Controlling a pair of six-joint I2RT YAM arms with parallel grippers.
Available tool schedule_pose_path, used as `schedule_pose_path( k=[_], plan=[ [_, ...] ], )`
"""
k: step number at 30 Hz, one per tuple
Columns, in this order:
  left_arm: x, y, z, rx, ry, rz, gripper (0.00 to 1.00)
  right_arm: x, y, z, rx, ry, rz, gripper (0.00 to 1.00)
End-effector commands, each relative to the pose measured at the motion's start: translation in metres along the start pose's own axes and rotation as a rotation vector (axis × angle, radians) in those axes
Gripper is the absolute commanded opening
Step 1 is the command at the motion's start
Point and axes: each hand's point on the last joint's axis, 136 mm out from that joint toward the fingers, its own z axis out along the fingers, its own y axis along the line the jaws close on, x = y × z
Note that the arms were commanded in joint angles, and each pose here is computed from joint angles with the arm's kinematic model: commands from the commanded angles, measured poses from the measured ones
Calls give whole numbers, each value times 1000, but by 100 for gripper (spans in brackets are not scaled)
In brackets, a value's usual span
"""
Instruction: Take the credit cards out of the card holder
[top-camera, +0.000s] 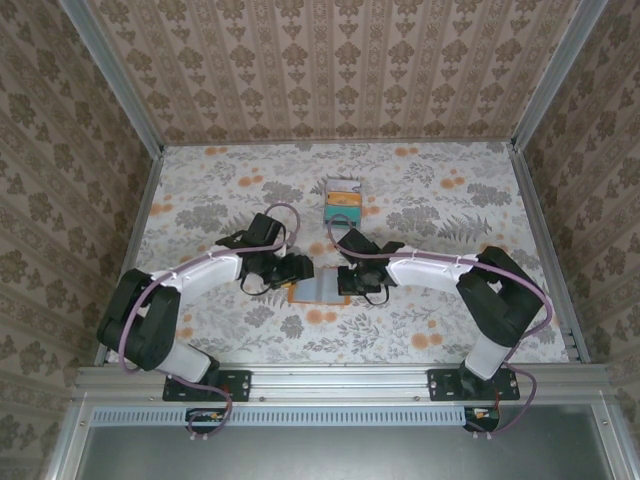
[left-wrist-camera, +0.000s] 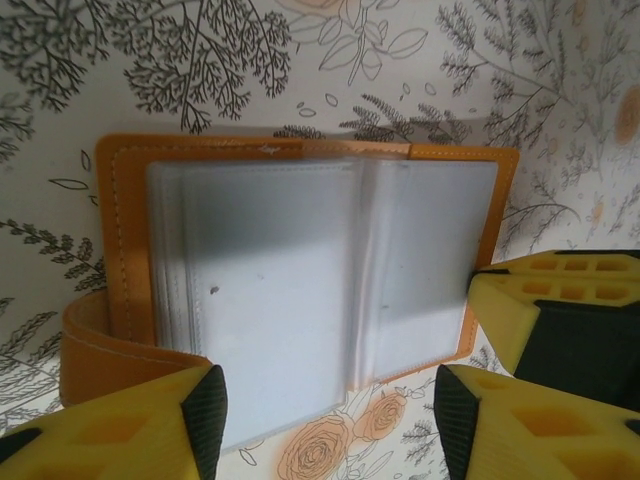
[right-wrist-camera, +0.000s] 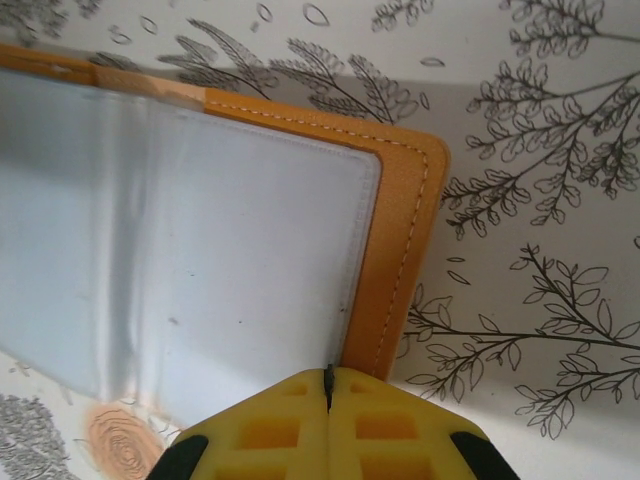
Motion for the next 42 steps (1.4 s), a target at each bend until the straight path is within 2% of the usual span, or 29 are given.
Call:
schedule_pose_path(
  k=[1, 16, 25, 34, 42],
  plan=[
    [5, -2, 4, -8, 34, 28, 58, 5, -7, 9, 25, 9, 26, 0],
    [16, 29, 17, -178, 100, 19, 59, 6, -6, 11, 14, 12, 37, 0],
    [22, 32, 25, -186, 137, 16, 59, 7, -6, 13, 13, 18, 40, 0],
    [22, 9, 36, -89, 162, 59, 60, 8, -5, 16, 5, 28, 45, 0],
    [16, -14, 32, 12, 142, 89, 62, 9, -6, 16, 6, 29, 50, 0]
  ],
)
